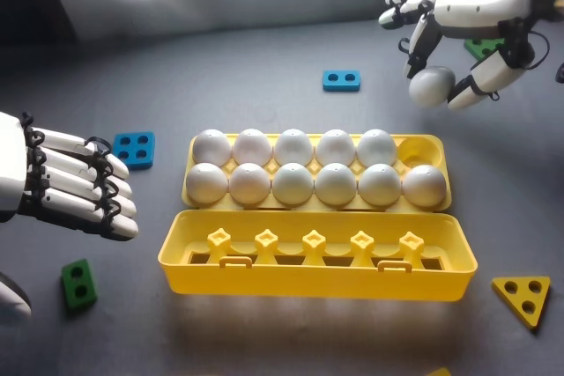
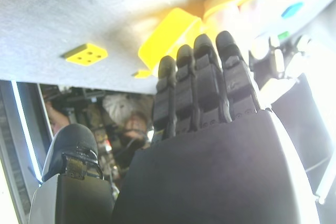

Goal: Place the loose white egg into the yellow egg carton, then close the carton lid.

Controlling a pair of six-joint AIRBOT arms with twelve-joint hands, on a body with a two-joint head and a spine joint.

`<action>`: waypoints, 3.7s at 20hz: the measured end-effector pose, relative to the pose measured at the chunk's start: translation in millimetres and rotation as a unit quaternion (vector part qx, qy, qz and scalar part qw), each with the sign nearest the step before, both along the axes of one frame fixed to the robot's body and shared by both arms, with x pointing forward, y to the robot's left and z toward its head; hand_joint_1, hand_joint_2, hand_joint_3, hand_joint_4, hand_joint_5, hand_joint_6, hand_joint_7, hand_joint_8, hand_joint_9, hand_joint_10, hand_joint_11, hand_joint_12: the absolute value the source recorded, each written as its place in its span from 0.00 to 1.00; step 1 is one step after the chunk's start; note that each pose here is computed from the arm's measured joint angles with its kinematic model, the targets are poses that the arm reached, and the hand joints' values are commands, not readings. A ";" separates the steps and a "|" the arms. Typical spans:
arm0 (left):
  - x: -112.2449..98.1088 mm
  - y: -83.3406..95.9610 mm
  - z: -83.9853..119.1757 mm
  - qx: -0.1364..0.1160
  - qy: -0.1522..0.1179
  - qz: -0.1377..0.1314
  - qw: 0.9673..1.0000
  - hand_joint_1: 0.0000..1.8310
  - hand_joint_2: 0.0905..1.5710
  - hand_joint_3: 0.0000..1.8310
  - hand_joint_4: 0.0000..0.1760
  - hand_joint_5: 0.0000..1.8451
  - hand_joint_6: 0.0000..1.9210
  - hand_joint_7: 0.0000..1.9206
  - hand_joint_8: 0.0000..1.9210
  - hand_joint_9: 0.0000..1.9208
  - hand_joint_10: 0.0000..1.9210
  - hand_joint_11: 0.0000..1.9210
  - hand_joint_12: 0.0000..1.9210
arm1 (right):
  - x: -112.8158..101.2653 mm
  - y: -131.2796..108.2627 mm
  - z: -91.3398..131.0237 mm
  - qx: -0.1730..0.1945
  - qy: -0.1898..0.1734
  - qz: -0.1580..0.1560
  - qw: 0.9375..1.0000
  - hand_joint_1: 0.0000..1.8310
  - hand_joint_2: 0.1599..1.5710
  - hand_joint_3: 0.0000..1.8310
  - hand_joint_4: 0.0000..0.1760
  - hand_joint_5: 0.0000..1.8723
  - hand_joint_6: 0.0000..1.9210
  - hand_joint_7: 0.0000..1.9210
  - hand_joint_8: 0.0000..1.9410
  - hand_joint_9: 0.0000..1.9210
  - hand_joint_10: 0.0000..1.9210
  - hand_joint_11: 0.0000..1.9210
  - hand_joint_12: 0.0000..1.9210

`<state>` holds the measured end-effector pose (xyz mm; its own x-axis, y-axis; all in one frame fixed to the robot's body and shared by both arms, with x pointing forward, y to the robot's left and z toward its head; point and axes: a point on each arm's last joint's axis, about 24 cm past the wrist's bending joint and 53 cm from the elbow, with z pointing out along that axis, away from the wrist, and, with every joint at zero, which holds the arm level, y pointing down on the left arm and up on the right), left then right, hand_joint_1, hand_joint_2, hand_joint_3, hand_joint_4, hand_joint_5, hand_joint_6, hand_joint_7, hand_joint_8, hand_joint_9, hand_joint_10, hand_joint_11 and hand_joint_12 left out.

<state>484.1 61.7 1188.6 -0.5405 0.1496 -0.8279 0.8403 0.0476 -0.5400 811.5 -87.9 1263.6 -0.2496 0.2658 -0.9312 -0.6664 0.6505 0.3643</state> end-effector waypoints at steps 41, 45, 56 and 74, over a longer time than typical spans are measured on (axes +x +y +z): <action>0.4 0.1 -0.1 0.000 0.001 0.001 1.000 0.00 0.73 0.00 0.00 0.13 0.00 0.13 0.00 0.11 0.00 0.00 0.15 | -57.2 33.9 -8.4 -0.023 0.059 0.096 0.993 0.60 0.62 0.00 0.53 0.63 0.33 0.15 0.00 0.10 0.00 0.00 0.13; 0.7 0.4 -0.1 0.001 0.001 0.002 1.000 0.00 0.72 0.00 0.00 0.14 0.00 0.13 0.00 0.11 0.00 0.00 0.17 | -56.5 33.2 -12.3 -0.029 0.060 0.094 0.993 0.60 0.62 0.00 0.52 0.62 0.35 0.14 0.00 0.11 0.00 0.00 0.15; 0.7 0.4 -0.1 0.001 0.001 0.002 1.000 0.00 0.72 0.00 0.00 0.13 0.00 0.13 0.00 0.11 0.00 0.00 0.17 | -58.2 35.5 -13.4 -0.031 0.061 0.096 0.993 0.59 0.62 0.00 0.70 0.62 0.36 0.15 0.00 0.11 0.00 0.00 0.19; 0.9 0.3 0.4 0.000 0.001 0.002 1.000 0.00 0.72 0.00 0.00 0.14 0.00 0.14 0.00 0.12 0.00 0.00 0.20 | -57.2 34.7 -15.7 -0.030 0.063 0.093 0.993 0.57 0.64 0.00 1.00 0.57 0.42 0.14 0.00 0.08 0.00 0.00 0.10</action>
